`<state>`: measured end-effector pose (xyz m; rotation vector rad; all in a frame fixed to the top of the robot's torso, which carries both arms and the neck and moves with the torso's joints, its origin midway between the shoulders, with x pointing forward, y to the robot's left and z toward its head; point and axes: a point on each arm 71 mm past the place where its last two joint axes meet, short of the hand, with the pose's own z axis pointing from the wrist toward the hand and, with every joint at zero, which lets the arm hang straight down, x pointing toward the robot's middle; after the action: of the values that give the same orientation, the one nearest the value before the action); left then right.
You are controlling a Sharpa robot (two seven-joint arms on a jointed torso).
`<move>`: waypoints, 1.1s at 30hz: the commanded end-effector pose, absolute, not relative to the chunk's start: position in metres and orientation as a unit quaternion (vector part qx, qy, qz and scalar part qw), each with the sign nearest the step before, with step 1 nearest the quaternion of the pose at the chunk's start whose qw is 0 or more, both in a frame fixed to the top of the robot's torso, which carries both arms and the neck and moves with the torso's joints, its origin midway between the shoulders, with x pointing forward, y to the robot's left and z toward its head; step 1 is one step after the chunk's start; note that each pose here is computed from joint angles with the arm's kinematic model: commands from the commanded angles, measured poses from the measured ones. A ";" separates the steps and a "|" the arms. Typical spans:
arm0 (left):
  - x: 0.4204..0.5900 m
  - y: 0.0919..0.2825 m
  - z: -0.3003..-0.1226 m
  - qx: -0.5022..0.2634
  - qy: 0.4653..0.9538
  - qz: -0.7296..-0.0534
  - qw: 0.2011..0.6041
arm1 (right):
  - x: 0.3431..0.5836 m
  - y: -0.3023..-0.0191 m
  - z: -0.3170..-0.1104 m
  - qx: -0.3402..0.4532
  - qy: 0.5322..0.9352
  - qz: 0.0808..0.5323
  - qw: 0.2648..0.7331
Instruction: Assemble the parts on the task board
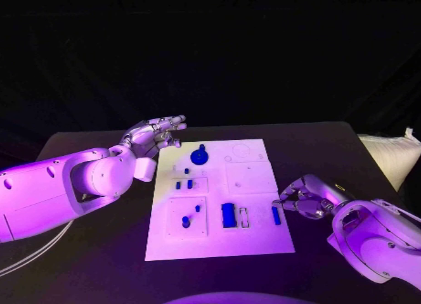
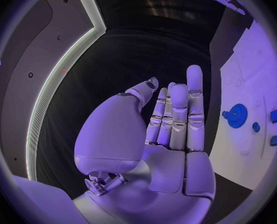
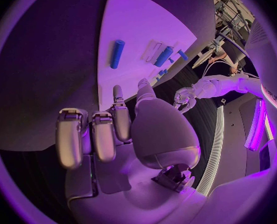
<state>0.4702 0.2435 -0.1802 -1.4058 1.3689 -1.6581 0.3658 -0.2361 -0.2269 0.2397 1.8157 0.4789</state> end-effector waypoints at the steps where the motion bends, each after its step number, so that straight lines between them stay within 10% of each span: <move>1: 0.469 0.240 -0.179 -0.515 0.513 -0.628 0.276 | 0.365 -0.236 -0.231 0.059 0.788 0.174 0.587; 33: 0.469 0.244 -0.180 -0.515 0.515 -0.625 0.281 | 0.367 -0.218 -0.259 -0.037 0.819 0.124 0.559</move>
<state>0.4698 0.2459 -0.1813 -1.3970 1.3753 -1.6518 0.3702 -0.2188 -0.2526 -0.0130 1.8891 0.3385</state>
